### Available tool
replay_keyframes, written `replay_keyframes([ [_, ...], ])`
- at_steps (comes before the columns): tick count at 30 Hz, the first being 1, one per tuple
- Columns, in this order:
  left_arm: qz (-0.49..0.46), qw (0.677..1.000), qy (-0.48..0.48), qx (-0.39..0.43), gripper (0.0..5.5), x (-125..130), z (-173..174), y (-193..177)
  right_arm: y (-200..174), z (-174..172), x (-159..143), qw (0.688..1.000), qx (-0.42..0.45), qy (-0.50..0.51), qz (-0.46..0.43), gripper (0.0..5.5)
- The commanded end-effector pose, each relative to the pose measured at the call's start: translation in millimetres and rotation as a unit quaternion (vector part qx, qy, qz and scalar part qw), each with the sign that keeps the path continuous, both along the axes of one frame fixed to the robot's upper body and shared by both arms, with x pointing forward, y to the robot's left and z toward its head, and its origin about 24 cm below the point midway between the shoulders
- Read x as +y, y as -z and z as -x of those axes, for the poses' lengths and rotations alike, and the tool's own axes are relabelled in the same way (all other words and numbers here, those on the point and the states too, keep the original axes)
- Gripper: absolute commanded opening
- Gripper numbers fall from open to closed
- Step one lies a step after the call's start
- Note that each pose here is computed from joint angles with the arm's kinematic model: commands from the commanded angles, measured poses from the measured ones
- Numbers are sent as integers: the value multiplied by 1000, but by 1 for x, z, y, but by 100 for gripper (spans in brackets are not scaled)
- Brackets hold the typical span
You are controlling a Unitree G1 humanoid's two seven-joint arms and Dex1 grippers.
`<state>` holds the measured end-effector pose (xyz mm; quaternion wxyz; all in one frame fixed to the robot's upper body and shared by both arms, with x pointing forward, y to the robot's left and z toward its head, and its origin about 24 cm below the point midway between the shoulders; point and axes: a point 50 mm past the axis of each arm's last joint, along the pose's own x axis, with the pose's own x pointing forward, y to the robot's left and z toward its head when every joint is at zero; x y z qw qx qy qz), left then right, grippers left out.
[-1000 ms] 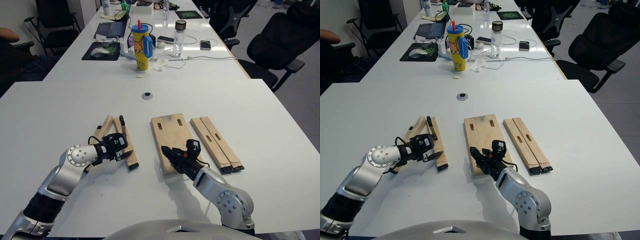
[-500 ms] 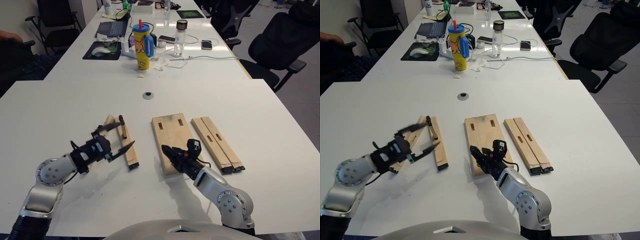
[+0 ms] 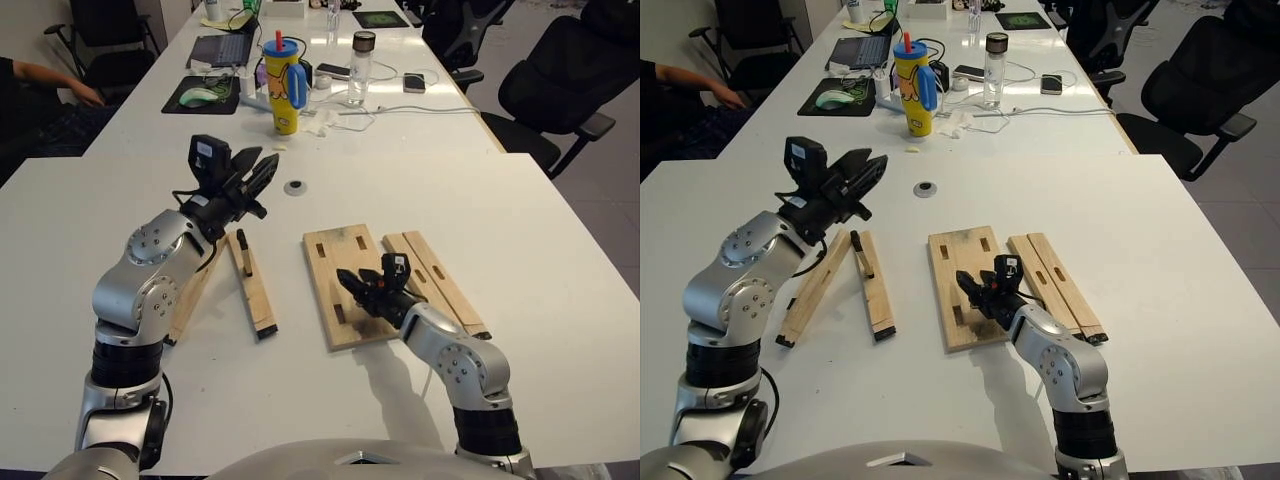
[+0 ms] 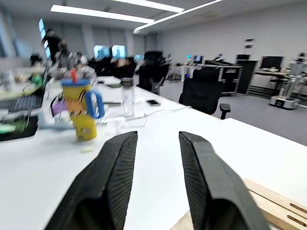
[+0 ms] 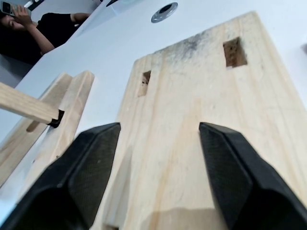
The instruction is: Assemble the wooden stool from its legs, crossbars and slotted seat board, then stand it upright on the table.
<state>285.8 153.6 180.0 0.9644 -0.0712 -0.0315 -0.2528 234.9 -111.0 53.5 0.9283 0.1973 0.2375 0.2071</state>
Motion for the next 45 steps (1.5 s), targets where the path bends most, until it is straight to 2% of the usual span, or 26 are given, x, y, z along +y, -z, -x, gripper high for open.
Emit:
replay_keyframes([
  [1, 55, 998, 12, -34, 164, -6, 2, -30, 16, 4, -2, 999, 35, 4, 16, 307],
  [6, 38, 996, 32, -70, 164, -6, 16, -34, 22, 4, -1, 999, 38, 7, 21, 307],
  [7, -8, 997, 15, -70, 164, -3, 19, -24, 22, 3, -1, 999, 35, 7, 26, 307],
  [8, -70, 997, -4, -16, 164, 1, 21, 3, 21, 3, -1, 999, 33, 7, 30, 307],
  [10, -178, 975, -41, 129, 164, 17, 33, 68, 21, 2, 2, 999, 30, 5, 29, 307],
  [11, -201, 962, -49, 176, 164, 24, 40, 88, 20, 3, 3, 999, 31, 4, 28, 307],
  [13, -211, 955, -62, 199, 164, 28, 41, 100, 21, 5, 6, 999, 34, 2, 27, 307],
  [15, -214, 956, -61, 192, 164, 24, 32, 97, 22, 7, 8, 999, 37, 0, 25, 307],
  [19, -166, 977, -56, 122, 164, 8, 13, 66, 22, 9, 12, 999, 37, -8, 22, 307],
  [23, -140, 987, -33, 73, 164, -2, 13, 49, 25, 9, 11, 999, 39, -3, 20, 307],
  [26, -136, 988, -45, 57, 164, 2, 14, 47, 24, 8, 12, 999, 37, -3, 18, 307],
  [31, -101, 991, -83, -26, 164, 7, 6, 19, 25, 8, 12, 999, 37, -3, 16, 307],
  [38, -53, 989, -97, -94, 164, 4, 0, -11, 29, 12, 13, 999, 43, -4, 16, 307],
  [45, -49, 988, -109, -98, 164, 6, -2, -17, 30, 12, 14, 999, 45, -3, 17, 307],
])
